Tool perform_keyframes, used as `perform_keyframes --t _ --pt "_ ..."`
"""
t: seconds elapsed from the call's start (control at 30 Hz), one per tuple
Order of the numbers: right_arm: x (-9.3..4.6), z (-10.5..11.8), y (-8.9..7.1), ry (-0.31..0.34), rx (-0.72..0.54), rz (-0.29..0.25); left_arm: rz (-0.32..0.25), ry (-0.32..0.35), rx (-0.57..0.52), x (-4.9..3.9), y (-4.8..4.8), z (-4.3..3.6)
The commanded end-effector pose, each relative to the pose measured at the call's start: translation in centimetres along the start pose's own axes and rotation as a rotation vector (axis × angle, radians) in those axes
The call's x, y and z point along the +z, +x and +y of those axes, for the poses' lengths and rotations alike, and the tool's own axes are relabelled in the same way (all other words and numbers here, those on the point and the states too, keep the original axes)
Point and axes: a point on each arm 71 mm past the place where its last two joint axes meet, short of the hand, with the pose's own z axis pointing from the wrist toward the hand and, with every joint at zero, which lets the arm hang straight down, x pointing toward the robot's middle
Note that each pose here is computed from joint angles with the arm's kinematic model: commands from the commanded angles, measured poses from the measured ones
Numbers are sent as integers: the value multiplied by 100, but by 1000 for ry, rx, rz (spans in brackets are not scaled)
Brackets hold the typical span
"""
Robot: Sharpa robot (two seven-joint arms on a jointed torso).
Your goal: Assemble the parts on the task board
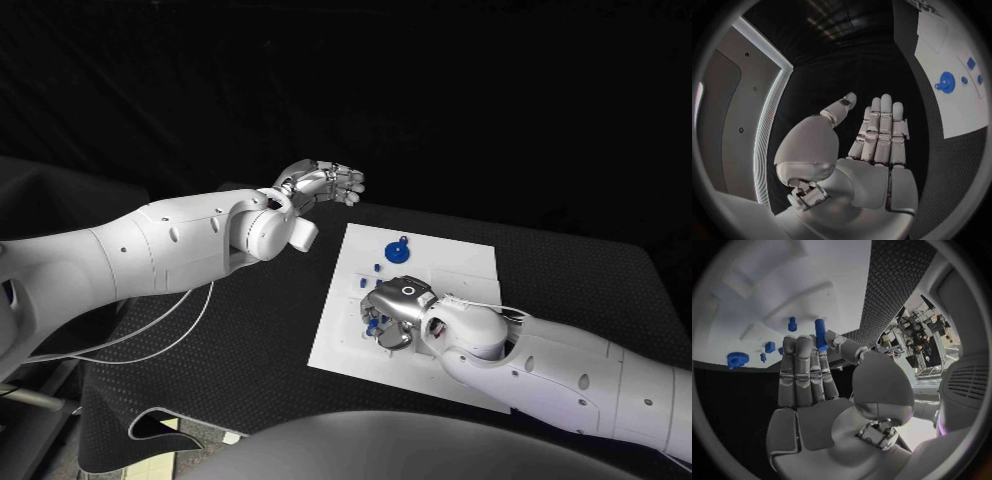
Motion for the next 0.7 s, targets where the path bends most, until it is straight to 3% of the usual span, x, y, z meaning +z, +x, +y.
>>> perform_keyframes --t 0.03,0.7 --pt "8 21 14 -14 -17 12 17 7 -11 9 27 -13" --pt "43 112 113 -28 -7 17 20 6 -11 15 39 -12"
